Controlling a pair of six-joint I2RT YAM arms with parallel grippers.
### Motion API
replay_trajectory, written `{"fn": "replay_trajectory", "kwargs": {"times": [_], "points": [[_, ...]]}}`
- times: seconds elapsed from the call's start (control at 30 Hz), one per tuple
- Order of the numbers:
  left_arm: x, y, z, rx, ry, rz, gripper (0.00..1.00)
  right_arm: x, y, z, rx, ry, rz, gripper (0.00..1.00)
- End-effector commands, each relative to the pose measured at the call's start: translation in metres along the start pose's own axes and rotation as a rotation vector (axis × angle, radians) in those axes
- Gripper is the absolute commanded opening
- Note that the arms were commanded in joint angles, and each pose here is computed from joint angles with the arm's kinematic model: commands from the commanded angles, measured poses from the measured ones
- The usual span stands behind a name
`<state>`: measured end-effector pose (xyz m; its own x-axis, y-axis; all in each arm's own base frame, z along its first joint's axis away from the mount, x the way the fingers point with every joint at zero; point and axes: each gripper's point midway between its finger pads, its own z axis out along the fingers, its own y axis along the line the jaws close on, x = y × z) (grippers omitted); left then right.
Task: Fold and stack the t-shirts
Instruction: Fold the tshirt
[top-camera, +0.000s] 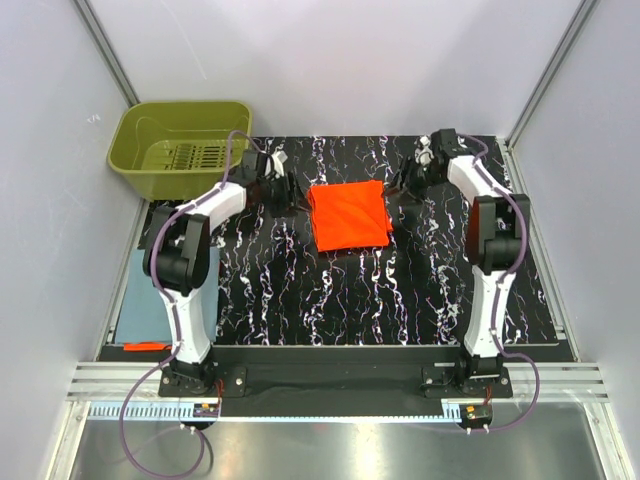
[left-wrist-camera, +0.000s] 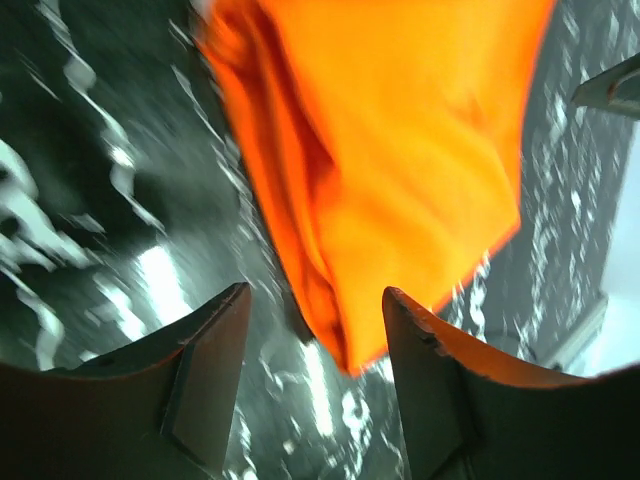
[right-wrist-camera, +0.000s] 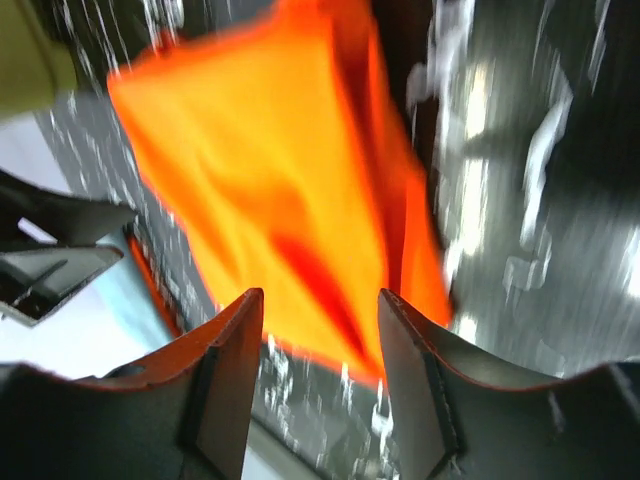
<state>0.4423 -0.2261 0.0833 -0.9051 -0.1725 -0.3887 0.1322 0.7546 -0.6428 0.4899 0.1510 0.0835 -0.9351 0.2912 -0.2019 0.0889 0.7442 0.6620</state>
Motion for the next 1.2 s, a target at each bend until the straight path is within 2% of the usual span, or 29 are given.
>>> {"fn": "replay_trajectory", "kwargs": {"times": [0.0,0.17,0.3,0.33,0.47,0.63,0.73,0.97,1.1,1.17], "points": [[0.024,-0.042,-0.01,0.119,0.018,0.064,0.59,0.022,0.019,-0.023,-0.06,-0.01,-0.041,0.55],[0.069,-0.059,-0.001,0.137,0.095,0.074,0.58,0.048,0.014,-0.017,-0.087,0.049,-0.036,0.47],[0.084,-0.06,0.008,0.125,0.127,0.054,0.54,0.051,0.01,-0.01,-0.082,0.066,-0.023,0.44],[0.084,-0.059,0.01,0.119,0.128,0.044,0.49,0.053,0.008,-0.009,-0.08,0.07,-0.021,0.44],[0.086,-0.05,0.008,0.07,0.107,0.034,0.47,0.055,0.005,-0.002,-0.082,0.087,-0.012,0.43],[0.085,-0.048,0.0,0.045,0.081,0.031,0.48,0.056,0.004,0.005,-0.08,0.101,-0.008,0.39],[0.087,-0.043,-0.003,0.019,0.069,0.035,0.52,0.055,0.001,0.007,-0.074,0.101,-0.006,0.38],[0.09,-0.041,0.009,0.038,0.11,0.019,0.53,0.053,-0.009,0.012,-0.031,0.092,-0.013,0.39],[0.089,-0.039,0.015,0.051,0.122,0.002,0.47,0.054,-0.012,0.012,-0.014,0.092,-0.011,0.4],[0.088,-0.04,0.015,0.065,0.118,-0.007,0.41,0.056,-0.014,0.012,-0.004,0.094,-0.012,0.4]]}}
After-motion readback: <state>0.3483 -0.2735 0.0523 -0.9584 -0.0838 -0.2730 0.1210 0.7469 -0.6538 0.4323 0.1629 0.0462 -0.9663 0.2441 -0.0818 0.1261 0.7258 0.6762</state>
